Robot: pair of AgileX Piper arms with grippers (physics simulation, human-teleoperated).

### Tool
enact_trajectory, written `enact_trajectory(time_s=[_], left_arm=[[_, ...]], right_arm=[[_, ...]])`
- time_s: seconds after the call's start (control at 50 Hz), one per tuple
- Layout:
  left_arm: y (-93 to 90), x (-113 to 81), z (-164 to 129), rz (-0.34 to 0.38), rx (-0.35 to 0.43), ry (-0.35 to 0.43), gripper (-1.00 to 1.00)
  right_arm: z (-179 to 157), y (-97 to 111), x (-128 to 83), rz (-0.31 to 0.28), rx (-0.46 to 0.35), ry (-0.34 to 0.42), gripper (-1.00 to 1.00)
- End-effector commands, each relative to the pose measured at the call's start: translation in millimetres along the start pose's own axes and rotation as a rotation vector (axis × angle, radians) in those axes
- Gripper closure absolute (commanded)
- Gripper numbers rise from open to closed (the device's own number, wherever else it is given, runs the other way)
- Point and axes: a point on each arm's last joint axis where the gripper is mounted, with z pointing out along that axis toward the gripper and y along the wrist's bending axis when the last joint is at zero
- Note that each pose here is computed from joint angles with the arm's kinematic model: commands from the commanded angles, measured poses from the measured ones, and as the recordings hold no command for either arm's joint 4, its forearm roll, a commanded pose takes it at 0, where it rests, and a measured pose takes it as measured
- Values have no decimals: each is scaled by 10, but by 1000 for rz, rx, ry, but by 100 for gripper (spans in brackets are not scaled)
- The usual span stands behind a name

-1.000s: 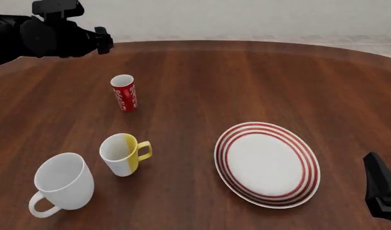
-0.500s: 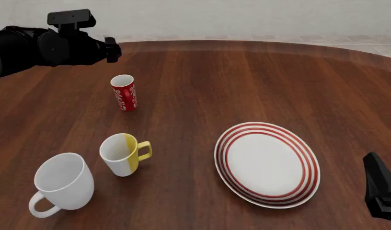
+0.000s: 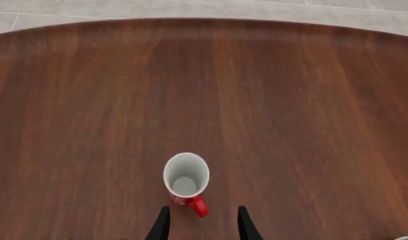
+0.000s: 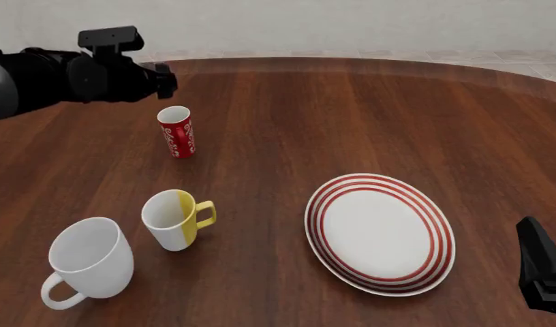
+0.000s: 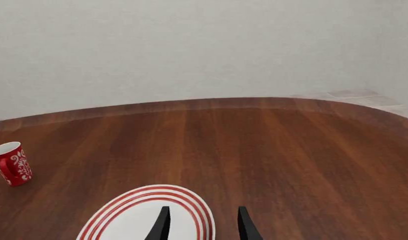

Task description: Pick up the red mug and put it on the plate

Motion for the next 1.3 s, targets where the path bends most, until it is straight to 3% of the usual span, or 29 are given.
enact_trajectory(time_s=[0.02,0.3,1.3], left_arm=[[25,66,58,-3,-5,12,-100],[80,194,121,10,-14,18,-100],[-3,396,330,47,6,47,-100]], right_arm=[[0,0,1,1,1,1,-100],[0,0,1,1,0,1,-100],[2,-1,2,2,1,3,-100]])
